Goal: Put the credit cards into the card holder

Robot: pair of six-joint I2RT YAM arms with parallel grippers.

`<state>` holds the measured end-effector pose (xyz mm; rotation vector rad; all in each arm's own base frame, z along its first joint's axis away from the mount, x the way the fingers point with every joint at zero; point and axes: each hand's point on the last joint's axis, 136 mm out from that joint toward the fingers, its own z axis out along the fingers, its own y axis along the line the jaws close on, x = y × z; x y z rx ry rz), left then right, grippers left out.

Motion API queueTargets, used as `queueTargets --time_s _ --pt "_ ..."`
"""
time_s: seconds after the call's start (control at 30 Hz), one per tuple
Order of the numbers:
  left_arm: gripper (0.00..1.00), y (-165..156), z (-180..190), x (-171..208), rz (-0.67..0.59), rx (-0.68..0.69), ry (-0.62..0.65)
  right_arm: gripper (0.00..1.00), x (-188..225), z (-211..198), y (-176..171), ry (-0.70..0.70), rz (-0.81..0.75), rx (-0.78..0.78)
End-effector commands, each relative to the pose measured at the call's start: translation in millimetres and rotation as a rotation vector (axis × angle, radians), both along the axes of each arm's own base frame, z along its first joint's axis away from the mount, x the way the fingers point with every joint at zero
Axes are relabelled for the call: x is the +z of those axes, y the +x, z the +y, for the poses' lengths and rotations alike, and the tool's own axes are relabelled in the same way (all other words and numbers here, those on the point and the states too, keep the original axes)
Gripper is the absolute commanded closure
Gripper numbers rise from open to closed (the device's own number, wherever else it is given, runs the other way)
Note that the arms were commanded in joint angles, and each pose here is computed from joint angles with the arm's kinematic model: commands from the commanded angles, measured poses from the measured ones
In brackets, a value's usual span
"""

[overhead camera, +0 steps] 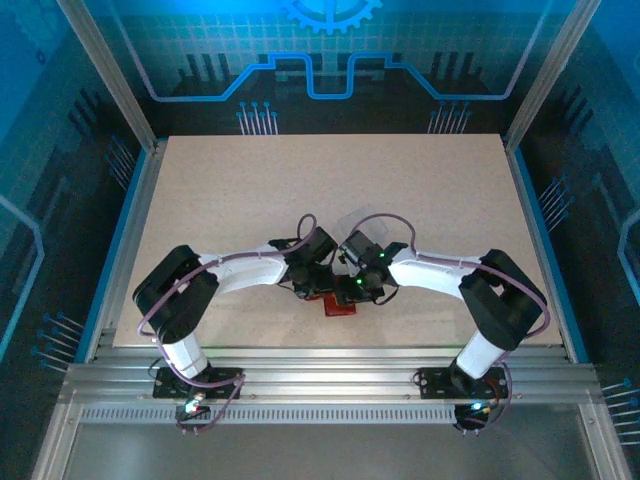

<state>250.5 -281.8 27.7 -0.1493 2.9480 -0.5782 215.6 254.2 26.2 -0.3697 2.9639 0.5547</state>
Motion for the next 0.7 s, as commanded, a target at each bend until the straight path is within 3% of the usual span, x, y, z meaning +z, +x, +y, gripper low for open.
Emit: queueTargets --time_s 0.0,0.27,0.53,0.6,0.67 --pt "0.85 -21.1 18.4 -32.6 0.083 0.016 0.062 0.50 5.3 -6.9 -3.2 0.058 0.019 0.002" --pt "0.86 -39.2 41.0 -55.9 0.125 0.036 0.123 0.42 -1.0 -17.9 8.3 0.123 0.055 -0.032" --pt "0.86 -41.4 44.3 -59.5 0.128 0.036 0.132 0.44 7.0 17.6 6.4 0.286 0.084 0.030" --pt "0.86 -41.4 43.4 -61.2 0.133 0.035 0.129 0.51 9.1 26.9 6.5 0.312 0.091 0.045" --pt "0.87 -41.8 43.4 -61.2 0.135 0.036 0.129 0.71 9.5 29.8 6.7 0.326 0.100 0.039"
